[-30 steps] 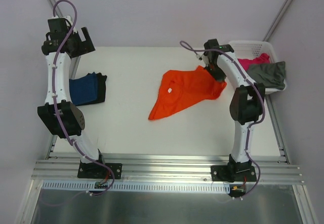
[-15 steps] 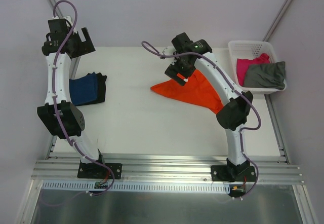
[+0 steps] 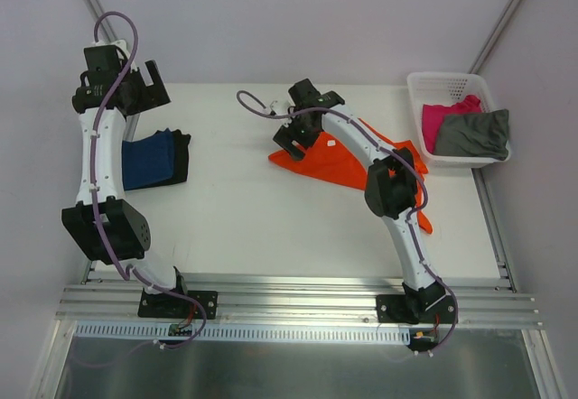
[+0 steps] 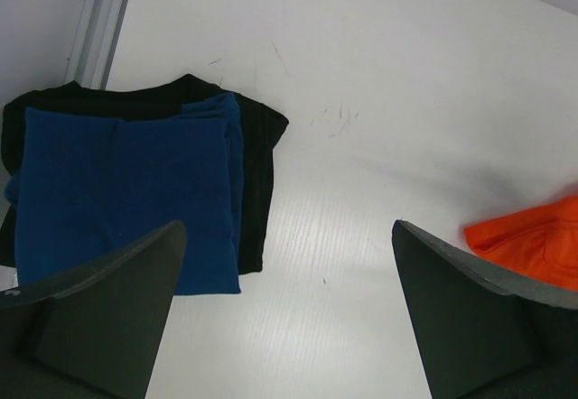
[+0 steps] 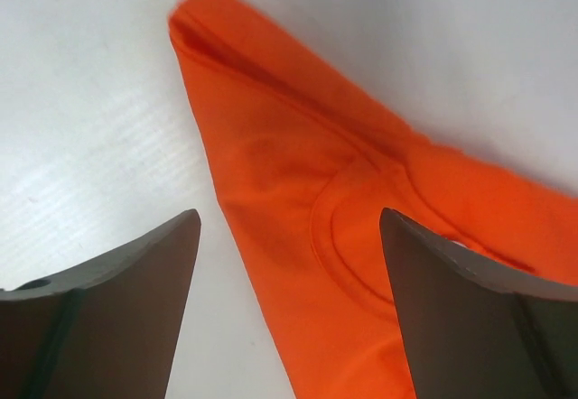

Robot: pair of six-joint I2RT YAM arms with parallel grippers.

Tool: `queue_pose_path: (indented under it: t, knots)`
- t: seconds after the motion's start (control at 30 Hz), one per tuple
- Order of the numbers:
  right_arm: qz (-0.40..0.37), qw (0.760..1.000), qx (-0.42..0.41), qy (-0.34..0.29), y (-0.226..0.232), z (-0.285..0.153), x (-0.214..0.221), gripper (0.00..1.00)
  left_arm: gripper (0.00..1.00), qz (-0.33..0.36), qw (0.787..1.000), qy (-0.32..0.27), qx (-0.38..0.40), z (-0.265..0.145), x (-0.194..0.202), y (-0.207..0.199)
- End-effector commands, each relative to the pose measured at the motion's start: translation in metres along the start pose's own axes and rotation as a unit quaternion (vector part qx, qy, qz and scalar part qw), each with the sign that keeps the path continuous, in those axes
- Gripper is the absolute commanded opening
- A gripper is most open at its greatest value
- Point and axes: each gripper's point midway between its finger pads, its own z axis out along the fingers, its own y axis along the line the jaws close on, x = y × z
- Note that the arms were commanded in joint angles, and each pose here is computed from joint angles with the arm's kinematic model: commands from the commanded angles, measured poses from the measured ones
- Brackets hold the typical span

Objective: Fold and stack the t-shirts
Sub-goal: Flatten the tshirt out

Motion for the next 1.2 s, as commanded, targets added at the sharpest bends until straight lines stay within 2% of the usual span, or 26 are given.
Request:
queue_pose_path:
  t: [0.0, 0.13, 0.67, 0.77, 0.9, 1.07, 1.17]
  knots:
    - [-0.005, 0.988, -0.012, -0.154, 0.005, -0.033, -0.082, 0.84, 0.99, 0.017, 0.999, -0.029, 0.003, -0.024, -0.006, -0.006]
    - [-0.007, 0.987, -0.016, -0.161, 0.009, -0.023, -0.091, 0.83, 0.99, 0.021, 0.999, -0.025, -0.004, -0.028, 0.002, -0.002]
    - [0.039, 0.995, -0.067, -0.066, 0.026, 0.029, -0.034, 0.82, 0.99, 0.024, 0.999, -0.023, 0.003, -0.031, 0.006, -0.004]
    - [0.042, 0.995, -0.066, -0.059, 0.026, 0.031, -0.030, 0.78, 0.99, 0.024, 0.999, -0.022, 0.003, -0.032, 0.008, -0.004]
    - [0.044, 0.996, -0.057, -0.054, 0.023, 0.034, -0.027, 0.65, 0.99, 0.023, 1.000, -0.021, 0.004, -0.031, 0.008, -0.004]
    - [0.044, 0.996, -0.057, -0.045, 0.023, 0.039, -0.022, 0.61, 0.99, 0.023, 1.000, -0.021, 0.004, -0.031, 0.008, -0.004]
    - [0.045, 0.996, -0.058, -0.041, 0.023, 0.040, -0.019, 0.53, 0.99, 0.024, 1.000, -0.019, 0.006, -0.031, 0.010, -0.005]
